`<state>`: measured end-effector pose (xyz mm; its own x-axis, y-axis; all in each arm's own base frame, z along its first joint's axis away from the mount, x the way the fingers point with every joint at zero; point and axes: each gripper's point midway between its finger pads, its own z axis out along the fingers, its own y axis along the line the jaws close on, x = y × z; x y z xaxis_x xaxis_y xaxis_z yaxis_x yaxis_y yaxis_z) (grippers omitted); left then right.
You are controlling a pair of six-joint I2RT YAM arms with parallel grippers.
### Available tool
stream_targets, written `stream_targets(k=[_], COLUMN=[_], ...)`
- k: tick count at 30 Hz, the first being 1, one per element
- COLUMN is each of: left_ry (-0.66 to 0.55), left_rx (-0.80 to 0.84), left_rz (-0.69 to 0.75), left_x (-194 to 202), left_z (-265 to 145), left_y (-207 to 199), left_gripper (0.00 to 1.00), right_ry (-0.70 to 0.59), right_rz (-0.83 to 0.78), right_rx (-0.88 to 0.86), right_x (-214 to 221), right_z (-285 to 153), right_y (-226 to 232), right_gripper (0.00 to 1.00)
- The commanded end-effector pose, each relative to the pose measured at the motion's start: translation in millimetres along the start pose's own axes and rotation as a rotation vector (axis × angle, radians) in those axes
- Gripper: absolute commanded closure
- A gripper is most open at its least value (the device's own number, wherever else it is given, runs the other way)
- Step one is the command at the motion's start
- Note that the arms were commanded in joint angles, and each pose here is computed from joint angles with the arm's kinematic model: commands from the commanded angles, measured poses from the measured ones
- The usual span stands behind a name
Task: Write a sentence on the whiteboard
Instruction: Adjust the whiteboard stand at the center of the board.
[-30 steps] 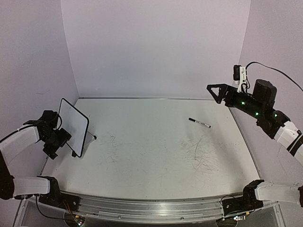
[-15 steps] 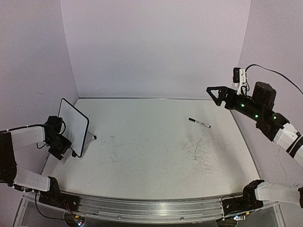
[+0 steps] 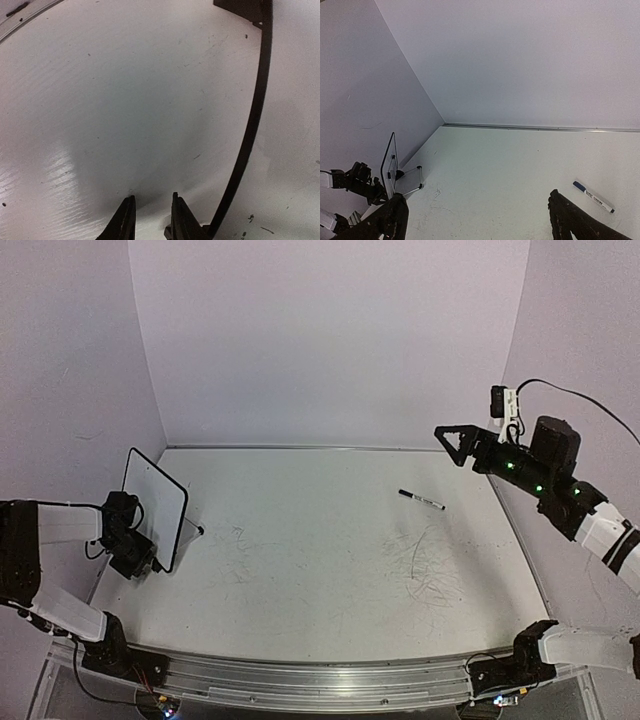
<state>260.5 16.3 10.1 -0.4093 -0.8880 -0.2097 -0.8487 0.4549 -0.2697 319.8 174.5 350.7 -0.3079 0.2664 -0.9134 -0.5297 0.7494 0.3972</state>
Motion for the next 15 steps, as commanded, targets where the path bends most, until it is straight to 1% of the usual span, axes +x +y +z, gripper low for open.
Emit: stream_targets(k=[1,8,15], left_ry=[0.092,0.128,0.171], left_rx=[0.078,0.129,0.201], left_rz=[0.019,0.087,0.122], left_x=[21.4,59.4,103.5], left_z=[3.1,-7.6,-16.5], left_y=[-12.8,-36.5,-69.0], left_gripper=[0.78,0.79,0.80], right_ry=[-0.040,-0.020,0.048], right_rz=[-0.002,0.020,0.046], right_rx=[-0.026,-0.031,-0.008], right_x=[-8.4,-0.7,19.2], right_z=[1.7,9.3,25.9], right_y=[5.4,2.3,-7.6], right_gripper=[0.02,0.02,0.02])
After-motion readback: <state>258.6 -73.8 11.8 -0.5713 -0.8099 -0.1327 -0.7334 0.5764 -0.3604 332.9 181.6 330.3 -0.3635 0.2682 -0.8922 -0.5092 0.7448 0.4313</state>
